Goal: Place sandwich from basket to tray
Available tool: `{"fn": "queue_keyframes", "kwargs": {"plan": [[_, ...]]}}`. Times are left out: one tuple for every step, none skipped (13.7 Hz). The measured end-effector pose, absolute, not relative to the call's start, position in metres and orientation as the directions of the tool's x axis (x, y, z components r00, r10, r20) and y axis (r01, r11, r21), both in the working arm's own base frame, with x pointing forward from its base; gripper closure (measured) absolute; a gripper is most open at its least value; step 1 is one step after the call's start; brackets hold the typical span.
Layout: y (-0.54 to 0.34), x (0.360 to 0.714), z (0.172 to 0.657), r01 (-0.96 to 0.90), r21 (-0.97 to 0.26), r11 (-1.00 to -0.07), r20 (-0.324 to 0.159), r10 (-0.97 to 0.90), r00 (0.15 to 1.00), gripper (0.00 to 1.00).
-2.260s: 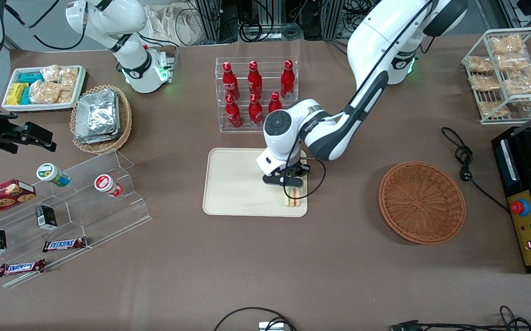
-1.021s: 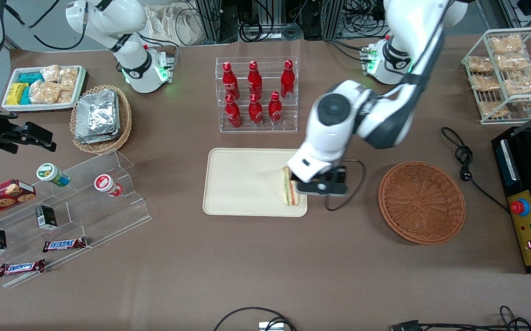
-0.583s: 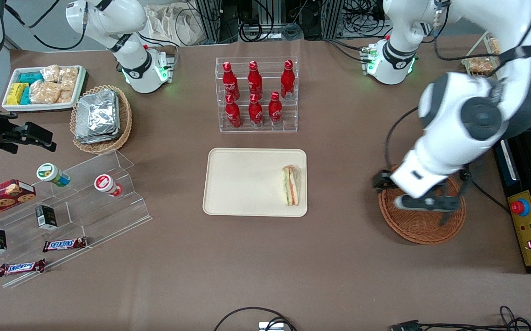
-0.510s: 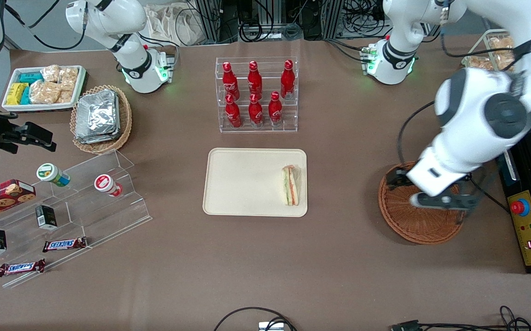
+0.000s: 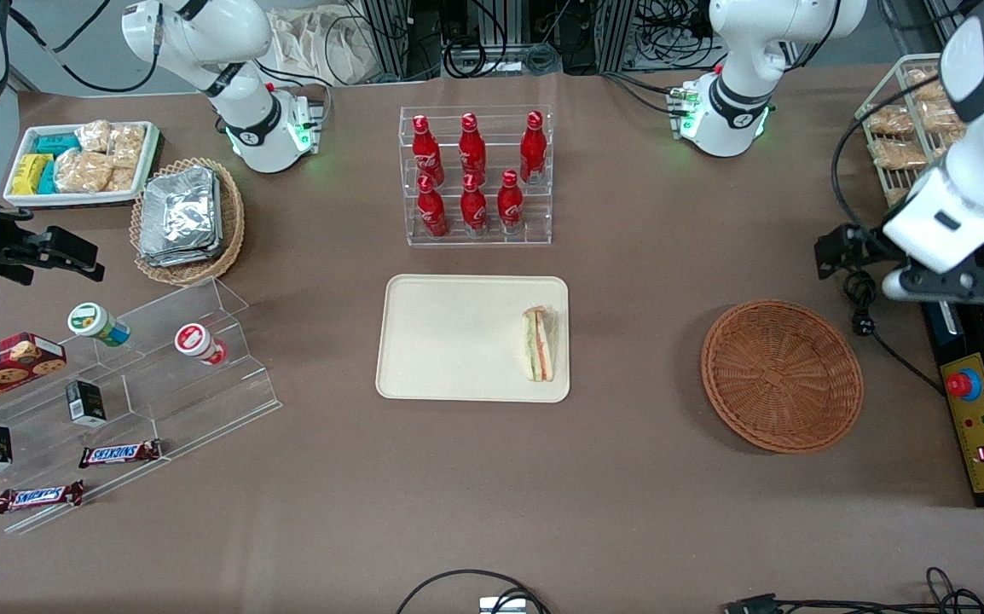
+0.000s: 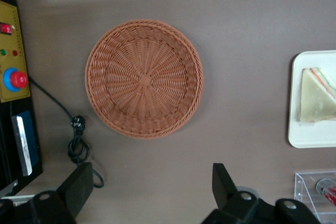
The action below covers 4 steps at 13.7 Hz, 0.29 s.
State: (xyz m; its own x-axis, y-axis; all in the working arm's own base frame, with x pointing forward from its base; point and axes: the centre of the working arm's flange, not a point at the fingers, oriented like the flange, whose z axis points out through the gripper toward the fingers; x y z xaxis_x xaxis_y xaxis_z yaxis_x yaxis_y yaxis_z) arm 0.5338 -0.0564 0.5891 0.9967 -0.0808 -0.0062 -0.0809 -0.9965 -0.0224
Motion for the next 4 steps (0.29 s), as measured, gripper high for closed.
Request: {"fn": "queue_keyframes", "kwargs": {"plan": [[-0.054, 0.521, 0.595, -0.08, -0.022, -0.997, 0.001, -0.08, 0.997, 0.0], [-0.052, 0.511, 0.599, -0.078, -0.022, -0.997, 0.008, -0.078, 0.997, 0.0], [-0.051, 0.506, 0.601, -0.078, -0.021, -0.997, 0.012, -0.078, 0.997, 0.0], [-0.051, 0.505, 0.601, -0.078, -0.021, -0.997, 0.012, -0.078, 0.997, 0.0]]}}
